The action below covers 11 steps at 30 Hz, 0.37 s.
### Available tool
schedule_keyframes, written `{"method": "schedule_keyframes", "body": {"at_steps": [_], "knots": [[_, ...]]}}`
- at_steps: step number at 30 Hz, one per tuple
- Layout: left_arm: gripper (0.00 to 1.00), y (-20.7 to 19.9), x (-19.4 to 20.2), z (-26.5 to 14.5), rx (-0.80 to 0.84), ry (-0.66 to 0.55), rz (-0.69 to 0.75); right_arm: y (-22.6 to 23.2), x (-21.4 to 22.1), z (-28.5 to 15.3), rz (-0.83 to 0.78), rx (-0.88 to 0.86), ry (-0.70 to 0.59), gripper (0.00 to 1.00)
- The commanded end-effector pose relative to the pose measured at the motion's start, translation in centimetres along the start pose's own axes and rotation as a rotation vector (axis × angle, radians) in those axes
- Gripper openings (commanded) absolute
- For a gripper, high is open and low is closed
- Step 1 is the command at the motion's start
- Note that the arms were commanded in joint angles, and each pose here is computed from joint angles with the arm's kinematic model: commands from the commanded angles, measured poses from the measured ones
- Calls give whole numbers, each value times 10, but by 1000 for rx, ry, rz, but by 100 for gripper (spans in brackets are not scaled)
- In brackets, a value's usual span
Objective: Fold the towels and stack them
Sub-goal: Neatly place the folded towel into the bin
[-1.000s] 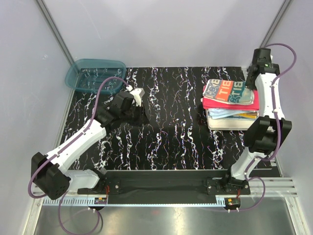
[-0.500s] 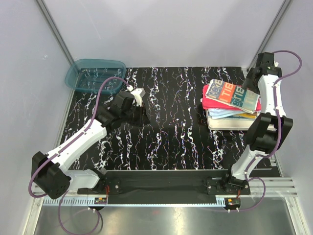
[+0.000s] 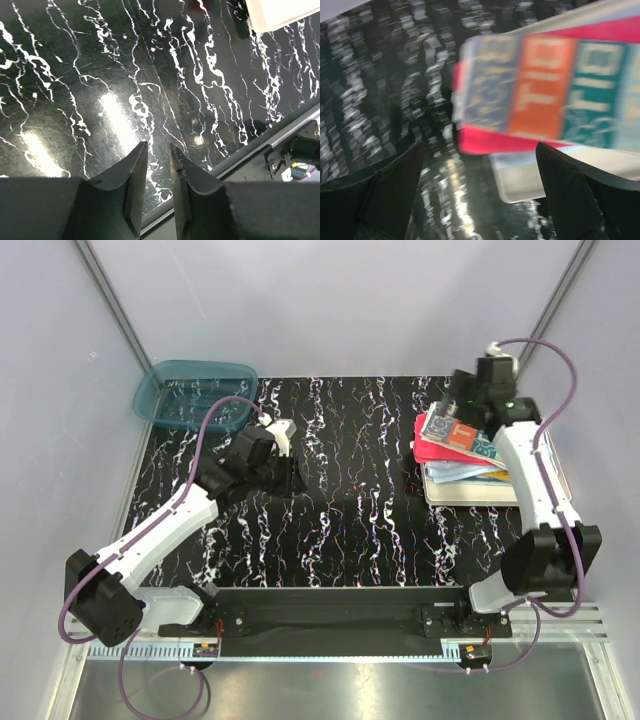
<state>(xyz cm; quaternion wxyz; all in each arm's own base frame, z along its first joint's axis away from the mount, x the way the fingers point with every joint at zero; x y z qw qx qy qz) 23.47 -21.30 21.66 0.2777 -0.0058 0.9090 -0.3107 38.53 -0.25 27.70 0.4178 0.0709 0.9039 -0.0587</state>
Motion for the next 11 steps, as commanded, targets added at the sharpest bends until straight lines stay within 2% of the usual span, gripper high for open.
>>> {"method": "schedule_keyframes", "body": {"at_steps": [1,3,6,11], "knots": [[30,-3,-13,-7,-3,-78,13,66,-11,-38,12,-213,-199,100],[30,-1,-16,-9,-23,-97,14,92,-2,-55,4,-312,-243,100],[31,2,-21,-13,-49,-126,15,118,30,-52,-14,-390,-213,100],[31,4,-23,-16,-72,-138,10,106,36,-47,4,-309,-229,100]]}}
Point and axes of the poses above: each gripper's point midway between its finger pads, its own z axis out along the fingers, its own y axis along the line the jaws close on, x = y × z, the point moved 4 cm from there along -z, back along the fingers, and after that the axes turned 15 degrees about -z, right-handed, at the moved point
